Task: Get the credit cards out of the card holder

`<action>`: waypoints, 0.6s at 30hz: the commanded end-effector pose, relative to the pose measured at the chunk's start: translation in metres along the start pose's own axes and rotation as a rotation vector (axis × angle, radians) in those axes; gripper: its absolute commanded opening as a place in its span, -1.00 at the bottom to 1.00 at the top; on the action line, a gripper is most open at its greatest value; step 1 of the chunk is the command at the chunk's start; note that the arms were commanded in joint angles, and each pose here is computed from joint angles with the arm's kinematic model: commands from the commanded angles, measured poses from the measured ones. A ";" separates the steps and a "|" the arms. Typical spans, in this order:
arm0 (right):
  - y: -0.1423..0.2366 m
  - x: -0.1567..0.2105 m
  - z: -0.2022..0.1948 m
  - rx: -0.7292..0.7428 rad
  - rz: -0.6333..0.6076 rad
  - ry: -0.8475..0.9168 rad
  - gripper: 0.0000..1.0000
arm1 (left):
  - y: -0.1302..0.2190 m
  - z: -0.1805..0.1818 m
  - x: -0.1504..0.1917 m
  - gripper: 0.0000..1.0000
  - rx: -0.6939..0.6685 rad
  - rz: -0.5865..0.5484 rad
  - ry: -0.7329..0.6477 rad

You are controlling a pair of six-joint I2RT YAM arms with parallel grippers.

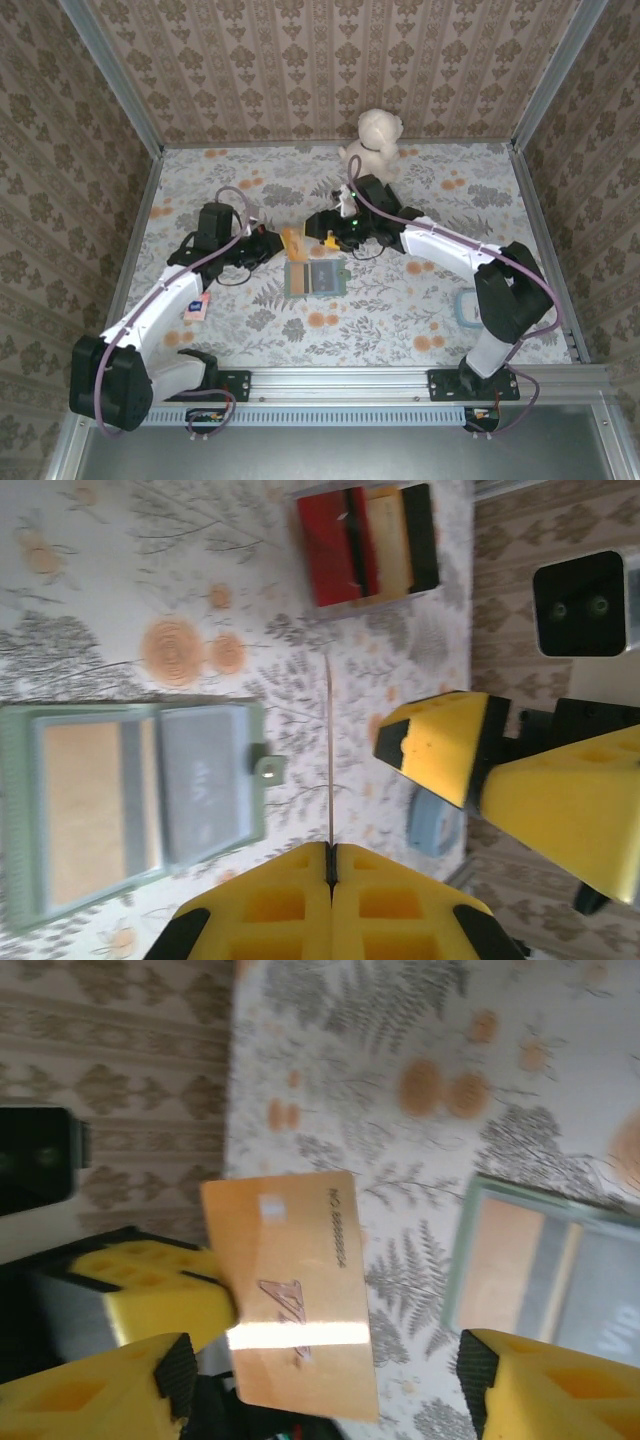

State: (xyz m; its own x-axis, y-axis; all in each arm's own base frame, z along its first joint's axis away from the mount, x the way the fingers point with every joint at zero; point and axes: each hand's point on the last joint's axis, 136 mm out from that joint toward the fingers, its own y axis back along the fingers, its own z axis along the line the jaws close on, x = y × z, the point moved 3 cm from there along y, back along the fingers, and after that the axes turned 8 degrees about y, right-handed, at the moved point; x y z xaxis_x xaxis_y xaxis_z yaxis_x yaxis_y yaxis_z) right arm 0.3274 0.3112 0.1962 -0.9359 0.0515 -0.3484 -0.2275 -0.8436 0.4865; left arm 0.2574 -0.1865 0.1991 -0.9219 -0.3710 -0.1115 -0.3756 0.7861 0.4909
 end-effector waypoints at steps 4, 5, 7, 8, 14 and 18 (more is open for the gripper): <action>0.002 -0.008 0.022 -0.236 0.021 -0.084 0.50 | 0.009 -0.059 -0.008 -1.00 0.249 0.025 0.055; 0.002 -0.008 0.025 -0.264 0.027 -0.091 0.46 | 0.009 -0.063 -0.009 -1.00 0.265 0.029 0.058; 0.002 -0.010 0.030 -0.308 0.024 -0.102 0.37 | 0.009 -0.064 -0.010 -1.00 0.273 0.031 0.067; 0.003 -0.011 0.032 -0.321 0.019 -0.108 0.31 | 0.008 -0.063 -0.010 -1.00 0.269 0.031 0.070; 0.009 -0.015 0.037 -0.358 0.017 -0.114 -0.23 | 0.002 -0.054 -0.012 -1.00 0.260 0.041 0.105; 0.008 -0.016 0.030 -0.346 0.017 -0.128 -0.79 | 0.000 -0.049 -0.012 -1.00 0.239 0.043 0.123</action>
State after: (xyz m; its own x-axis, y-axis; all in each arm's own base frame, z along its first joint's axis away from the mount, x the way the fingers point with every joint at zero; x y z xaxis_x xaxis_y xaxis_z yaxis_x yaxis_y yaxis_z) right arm 0.3329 0.3205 0.2301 -0.9663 0.0969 -0.2386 -0.1479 -0.9673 0.2061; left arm 0.2719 -0.2058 0.2369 -0.9221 -0.3869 0.0099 -0.3671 0.8825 0.2939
